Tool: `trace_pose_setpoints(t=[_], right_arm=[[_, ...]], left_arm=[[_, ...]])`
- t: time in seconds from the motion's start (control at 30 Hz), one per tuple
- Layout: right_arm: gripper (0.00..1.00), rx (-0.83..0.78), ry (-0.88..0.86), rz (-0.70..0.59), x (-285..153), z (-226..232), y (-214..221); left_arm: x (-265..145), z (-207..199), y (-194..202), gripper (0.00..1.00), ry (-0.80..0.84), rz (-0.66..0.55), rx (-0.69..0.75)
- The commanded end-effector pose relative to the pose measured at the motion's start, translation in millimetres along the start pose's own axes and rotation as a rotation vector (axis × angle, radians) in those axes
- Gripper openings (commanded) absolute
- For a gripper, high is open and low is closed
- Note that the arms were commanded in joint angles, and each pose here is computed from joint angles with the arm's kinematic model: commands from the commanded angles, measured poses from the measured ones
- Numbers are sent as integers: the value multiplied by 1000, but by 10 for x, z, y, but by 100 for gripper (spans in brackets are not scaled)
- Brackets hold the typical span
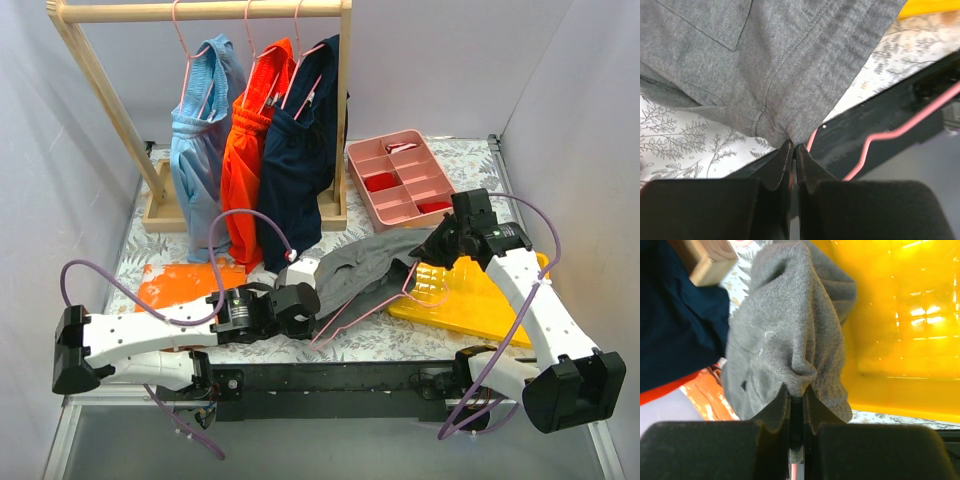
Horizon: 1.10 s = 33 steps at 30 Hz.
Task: Place the shorts on the hanger
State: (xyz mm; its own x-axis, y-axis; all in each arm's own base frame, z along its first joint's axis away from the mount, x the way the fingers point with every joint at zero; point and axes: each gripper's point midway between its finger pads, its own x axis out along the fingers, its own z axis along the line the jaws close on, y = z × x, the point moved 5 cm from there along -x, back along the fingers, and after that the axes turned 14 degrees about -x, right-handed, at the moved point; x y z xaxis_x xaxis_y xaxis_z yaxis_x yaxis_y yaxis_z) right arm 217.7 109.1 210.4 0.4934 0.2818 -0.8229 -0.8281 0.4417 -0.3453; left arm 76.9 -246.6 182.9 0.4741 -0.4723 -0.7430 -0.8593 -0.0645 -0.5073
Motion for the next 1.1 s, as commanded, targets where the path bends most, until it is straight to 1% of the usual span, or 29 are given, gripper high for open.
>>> trace_pose_setpoints(t=[0.0,0.23,0.5,0.6,0.83,0.97,1.07], right_arm=[[1,86,45,-157,-160,95,-324],[1,136,67,-189,-268,176,-459],[1,181,128,-247,-350,200,-642],[1,193,136,-253,-328,209,-669],[1,219,164,-283,-354,241,-777],[1,233,195,-299,-377,233,-820],[1,240,214,-305,-349,205,-830]], left_arm=[[-306,21,-3,0,37,60,-33],[-537,112,-15,0,16,89,-52],[-690,234,80,0,5,155,-79],[-794,213,28,0,12,153,-79],[-1074,-28,-125,0,114,171,-52],[-1188,-52,-162,0,140,177,-38],[-1209,5,-126,0,132,195,-31]])
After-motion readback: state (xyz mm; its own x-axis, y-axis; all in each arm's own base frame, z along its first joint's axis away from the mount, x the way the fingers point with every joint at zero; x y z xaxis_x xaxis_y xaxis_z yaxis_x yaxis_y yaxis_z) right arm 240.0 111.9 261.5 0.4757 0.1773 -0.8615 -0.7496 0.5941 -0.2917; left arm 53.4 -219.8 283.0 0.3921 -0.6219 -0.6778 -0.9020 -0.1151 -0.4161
